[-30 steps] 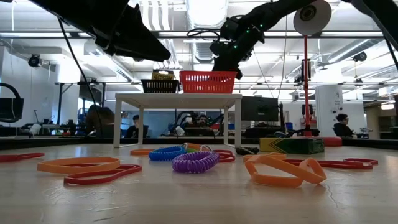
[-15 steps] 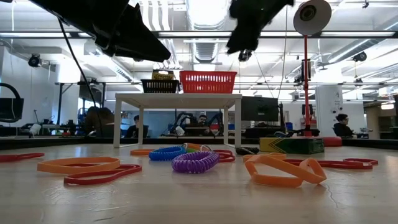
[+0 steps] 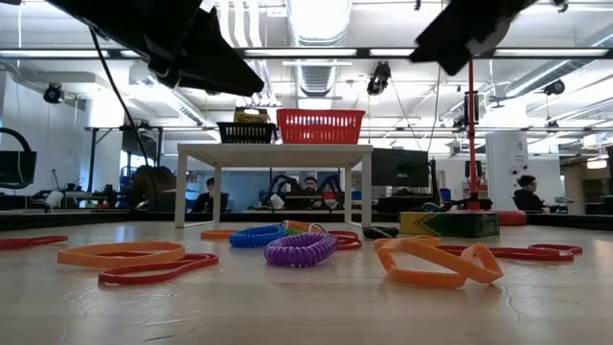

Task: Pick & Place Office Desk Supplies
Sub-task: Put the red rubber band into the red bin on the shelf

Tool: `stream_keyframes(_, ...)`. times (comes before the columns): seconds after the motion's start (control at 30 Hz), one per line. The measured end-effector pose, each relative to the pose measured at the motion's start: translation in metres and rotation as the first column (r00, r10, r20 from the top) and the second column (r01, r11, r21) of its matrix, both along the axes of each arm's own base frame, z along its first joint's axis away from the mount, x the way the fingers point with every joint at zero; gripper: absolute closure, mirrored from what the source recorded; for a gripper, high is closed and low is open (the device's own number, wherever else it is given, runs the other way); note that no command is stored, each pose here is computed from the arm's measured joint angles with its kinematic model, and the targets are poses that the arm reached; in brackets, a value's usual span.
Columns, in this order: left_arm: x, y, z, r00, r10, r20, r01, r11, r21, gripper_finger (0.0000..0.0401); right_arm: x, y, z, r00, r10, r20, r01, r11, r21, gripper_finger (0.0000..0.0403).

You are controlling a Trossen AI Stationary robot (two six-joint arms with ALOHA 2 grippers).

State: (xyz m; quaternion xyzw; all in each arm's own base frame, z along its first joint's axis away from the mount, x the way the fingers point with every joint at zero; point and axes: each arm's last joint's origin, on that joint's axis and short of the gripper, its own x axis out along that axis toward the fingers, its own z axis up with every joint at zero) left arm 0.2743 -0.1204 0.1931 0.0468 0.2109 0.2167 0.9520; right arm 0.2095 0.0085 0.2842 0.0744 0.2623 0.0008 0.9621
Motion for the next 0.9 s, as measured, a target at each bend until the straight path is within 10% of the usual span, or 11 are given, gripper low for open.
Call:
stream_keyframes(0.3, 0.003, 0.004, 0.001, 1.000, 0.015, 0.017, -0.015, 1.000, -0.009, 0.0234, -0.019, 0.062, -0.062, 0.944, 0.321, -0.073, -0.329, 0.931, -0.162, 0.0258)
stream_keyframes(0.53, 0.003, 0.004, 0.002, 1.000, 0.018, 0.020, -0.017, 1.000, -0.010, 0.0234, -0.019, 0.078, -0.108, 0.951, 0.286, -0.117, -0.287, 0.958, 0.006, 0.0253)
stream_keyframes(0.9, 0.004, 0.006, 0.002, 1.000, 0.022, 0.019, -0.022, 1.000, -0.008, 0.0234, -0.011, 0.105, -0.159, 0.892, 0.424, -0.154, -0.440, 0.894, -0.084, 0.0201)
